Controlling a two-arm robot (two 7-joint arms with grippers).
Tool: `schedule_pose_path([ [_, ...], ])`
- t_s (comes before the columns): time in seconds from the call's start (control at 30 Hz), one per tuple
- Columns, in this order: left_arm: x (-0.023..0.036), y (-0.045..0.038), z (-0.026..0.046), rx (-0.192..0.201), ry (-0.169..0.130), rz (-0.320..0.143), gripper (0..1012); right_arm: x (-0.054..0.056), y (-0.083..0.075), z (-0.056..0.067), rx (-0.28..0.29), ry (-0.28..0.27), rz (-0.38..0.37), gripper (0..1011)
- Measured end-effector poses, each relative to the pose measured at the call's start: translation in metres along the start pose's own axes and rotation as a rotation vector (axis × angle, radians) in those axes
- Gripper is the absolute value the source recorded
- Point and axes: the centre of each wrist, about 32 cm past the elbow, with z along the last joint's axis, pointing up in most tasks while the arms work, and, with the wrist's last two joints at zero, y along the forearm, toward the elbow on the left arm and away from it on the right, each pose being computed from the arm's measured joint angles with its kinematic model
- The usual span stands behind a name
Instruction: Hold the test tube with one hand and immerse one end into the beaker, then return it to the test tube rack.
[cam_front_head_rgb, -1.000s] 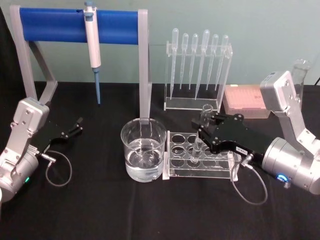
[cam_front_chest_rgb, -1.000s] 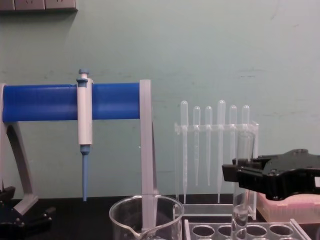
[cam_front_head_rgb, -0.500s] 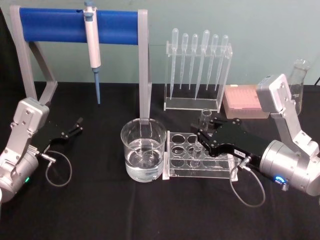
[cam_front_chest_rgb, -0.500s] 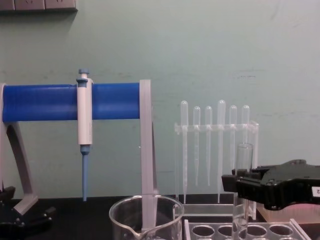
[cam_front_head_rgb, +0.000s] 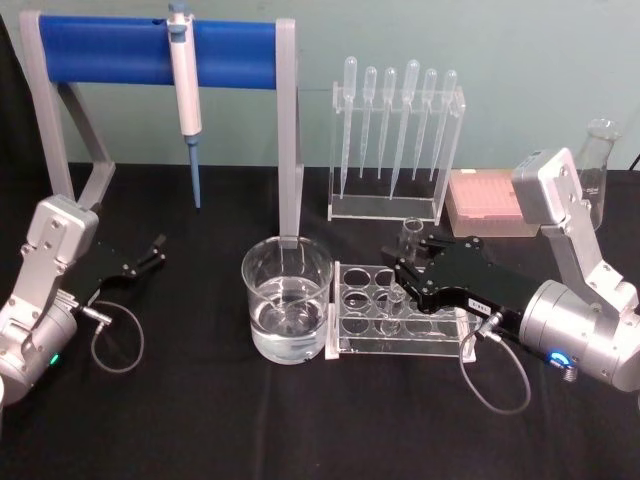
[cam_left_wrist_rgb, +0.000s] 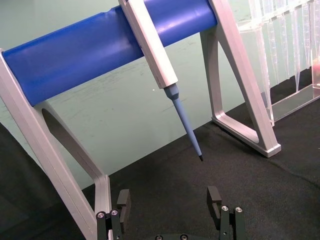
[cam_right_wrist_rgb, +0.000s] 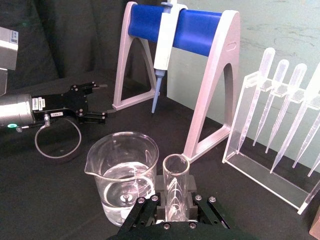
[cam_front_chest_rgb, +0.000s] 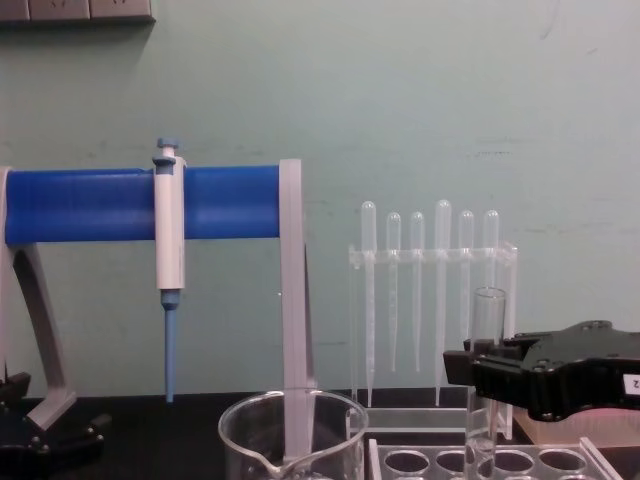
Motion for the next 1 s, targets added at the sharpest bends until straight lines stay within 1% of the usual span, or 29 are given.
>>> schedule_pose_path([
  [0.13, 0.0, 0.0, 0.0, 0.0, 0.0, 0.0, 1000, 0.0, 0.0, 0.0, 0.001, -0.001, 0.0, 225],
  [0.2, 0.0, 0.0, 0.0, 0.0, 0.0, 0.0, 1000, 0.0, 0.0, 0.0, 0.001, -0.001, 0.0, 243],
  [0.23, 0.0, 0.0, 0.0, 0.0, 0.0, 0.0, 1000, 0.0, 0.0, 0.0, 0.001, -0.001, 0.0, 296],
  [0.33, 0.0, 0.0, 0.0, 0.0, 0.0, 0.0, 1000, 0.0, 0.0, 0.0, 0.002, -0.001, 0.0, 365],
  [0.43, 0.0, 0.0, 0.0, 0.0, 0.0, 0.0, 1000, 0.0, 0.0, 0.0, 0.002, -0.002, 0.0, 466],
  [0.47, 0.0, 0.0, 0.0, 0.0, 0.0, 0.0, 1000, 0.0, 0.0, 0.0, 0.002, -0.002, 0.0, 527],
  [0.53, 0.0, 0.0, 0.0, 0.0, 0.0, 0.0, 1000, 0.0, 0.0, 0.0, 0.002, -0.002, 0.0, 567],
  [0.57, 0.0, 0.0, 0.0, 0.0, 0.0, 0.0, 1000, 0.0, 0.0, 0.0, 0.003, -0.002, 0.0, 628],
  [0.67, 0.0, 0.0, 0.0, 0.0, 0.0, 0.0, 1000, 0.0, 0.0, 0.0, 0.003, -0.002, 0.001, 690],
  [0.7, 0.0, 0.0, 0.0, 0.0, 0.0, 0.0, 1000, 0.0, -0.002, 0.001, 0.016, -0.004, -0.001, 748],
  [0.73, 0.0, 0.0, 0.0, 0.0, 0.0, 0.0, 1000, -0.001, -0.002, 0.002, 0.024, -0.004, -0.001, 765],
  [0.77, 0.0, 0.0, 0.0, 0.0, 0.0, 0.0, 1000, -0.001, -0.005, 0.005, 0.046, -0.002, -0.005, 804],
  [0.8, 0.0, 0.0, 0.0, 0.0, 0.0, 0.0, 1000, -0.001, -0.005, 0.005, 0.046, -0.002, -0.005, 804],
  [0.87, 0.0, 0.0, 0.0, 0.0, 0.0, 0.0, 1000, -0.002, -0.01, 0.01, 0.092, 0.008, -0.017, 876],
  [0.97, 0.0, 0.0, 0.0, 0.0, 0.0, 0.0, 1000, -0.002, -0.014, 0.016, 0.131, 0.018, -0.031, 953],
  [1.0, 0.0, 0.0, 0.0, 0.0, 0.0, 0.0, 1000, -0.002, -0.016, 0.019, 0.154, 0.027, -0.043, 985],
])
